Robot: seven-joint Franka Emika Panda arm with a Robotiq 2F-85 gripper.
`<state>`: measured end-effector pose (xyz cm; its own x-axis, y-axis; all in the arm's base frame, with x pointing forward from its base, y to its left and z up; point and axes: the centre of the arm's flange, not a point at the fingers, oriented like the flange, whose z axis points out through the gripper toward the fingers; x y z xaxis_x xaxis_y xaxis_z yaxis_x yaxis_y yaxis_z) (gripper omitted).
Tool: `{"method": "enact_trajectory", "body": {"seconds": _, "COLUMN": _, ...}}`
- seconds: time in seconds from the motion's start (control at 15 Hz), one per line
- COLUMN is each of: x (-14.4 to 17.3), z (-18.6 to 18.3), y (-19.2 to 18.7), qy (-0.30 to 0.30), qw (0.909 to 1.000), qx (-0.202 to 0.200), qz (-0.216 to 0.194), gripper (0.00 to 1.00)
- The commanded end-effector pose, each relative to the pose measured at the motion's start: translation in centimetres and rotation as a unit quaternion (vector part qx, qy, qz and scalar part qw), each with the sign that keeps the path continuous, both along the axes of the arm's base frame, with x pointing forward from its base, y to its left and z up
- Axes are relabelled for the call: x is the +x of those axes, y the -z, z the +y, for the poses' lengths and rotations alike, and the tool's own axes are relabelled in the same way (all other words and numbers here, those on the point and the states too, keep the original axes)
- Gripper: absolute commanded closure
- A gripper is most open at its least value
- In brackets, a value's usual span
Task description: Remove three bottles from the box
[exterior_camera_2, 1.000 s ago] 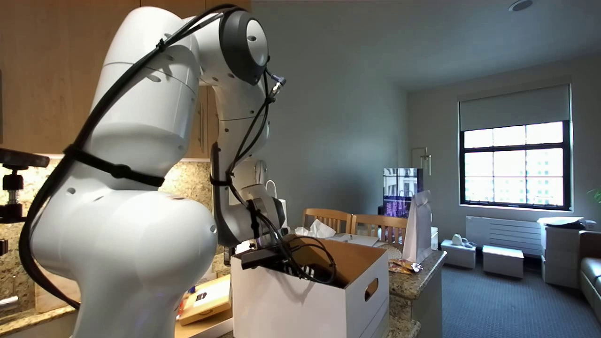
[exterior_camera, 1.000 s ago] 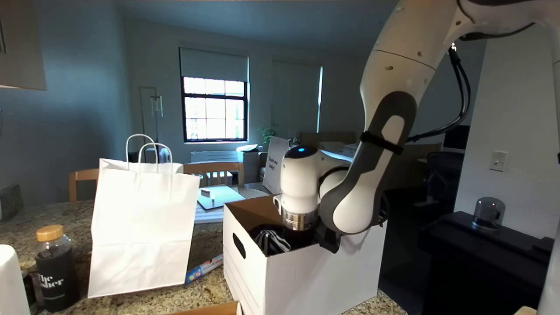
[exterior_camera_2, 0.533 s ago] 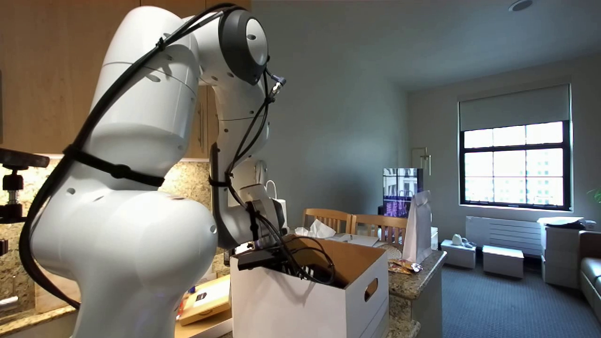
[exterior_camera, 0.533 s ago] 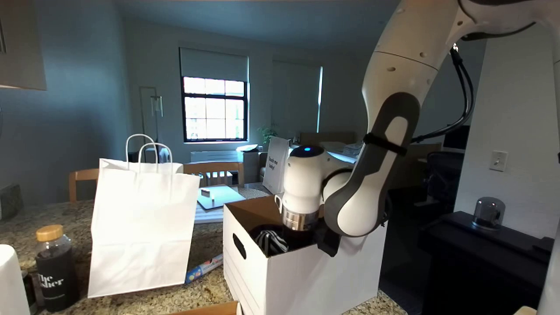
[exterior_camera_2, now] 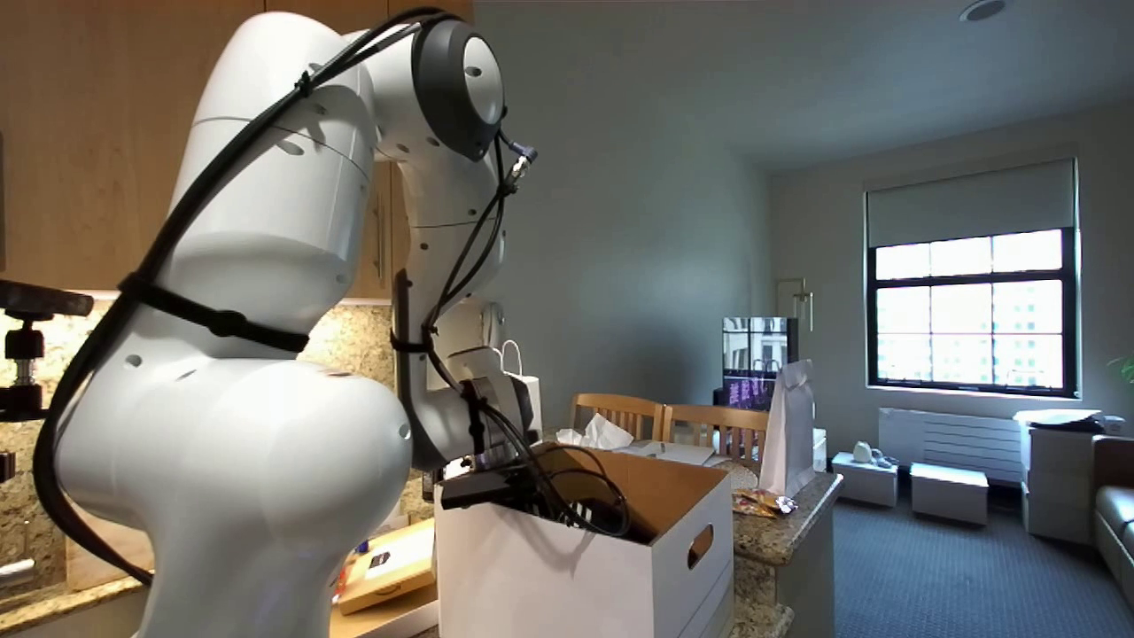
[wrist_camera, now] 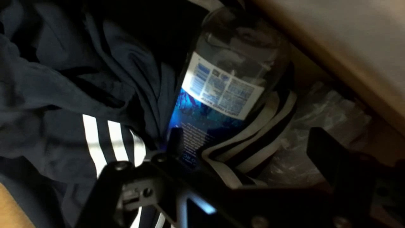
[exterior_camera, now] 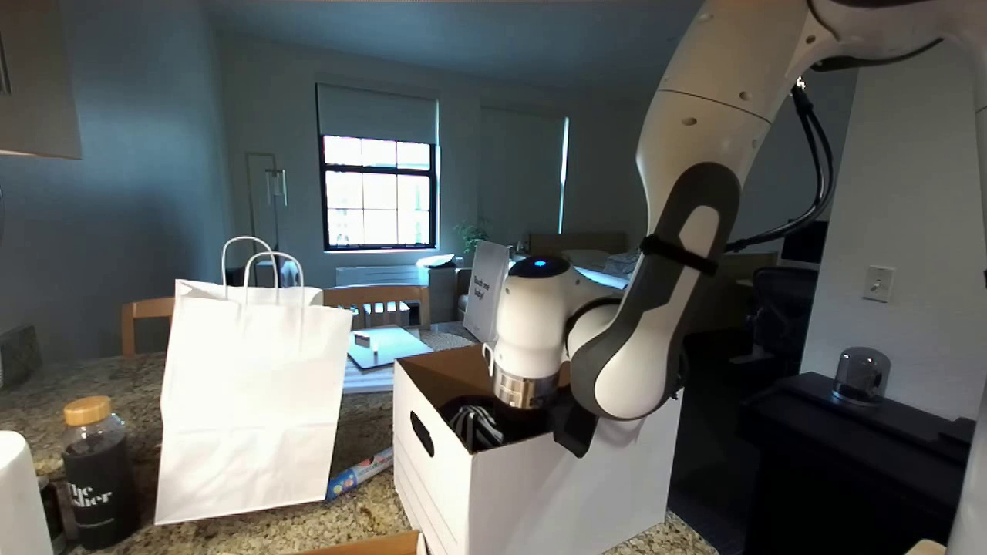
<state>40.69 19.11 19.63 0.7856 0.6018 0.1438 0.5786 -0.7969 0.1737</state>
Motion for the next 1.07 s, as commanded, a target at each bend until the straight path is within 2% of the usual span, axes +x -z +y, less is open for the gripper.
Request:
{"method": "enact_trajectory", "body": {"seconds": 0.0, "x": -2.5, "z": 0.1, "y": 0.7, "qy": 0.021, "qw": 0.9997, "qx": 0.013, "qz": -0.009, "gripper": 0.00}}
{"method": "enact_trajectory", "body": {"seconds": 0.47, "x": -2.0, "z": -0.5, "y": -0.2, "qy": 0.032, "qw": 0.9994, "qx": 0.007, "qz": -0.007, "gripper": 0.00}}
{"method": "enact_trajectory", "body": {"seconds": 0.8, "x": -0.6, "z": -1.1, "y": -2.4, "qy": 0.022, "qw": 0.9994, "qx": 0.013, "qz": 0.023, "gripper": 0.00}}
{"method": "enact_trajectory", "body": {"seconds": 1.0, "x": 1.3, "z": -2.2, "y": -4.5, "qy": 0.014, "qw": 0.9992, "qx": 0.017, "qz": 0.032, "gripper": 0.00}}
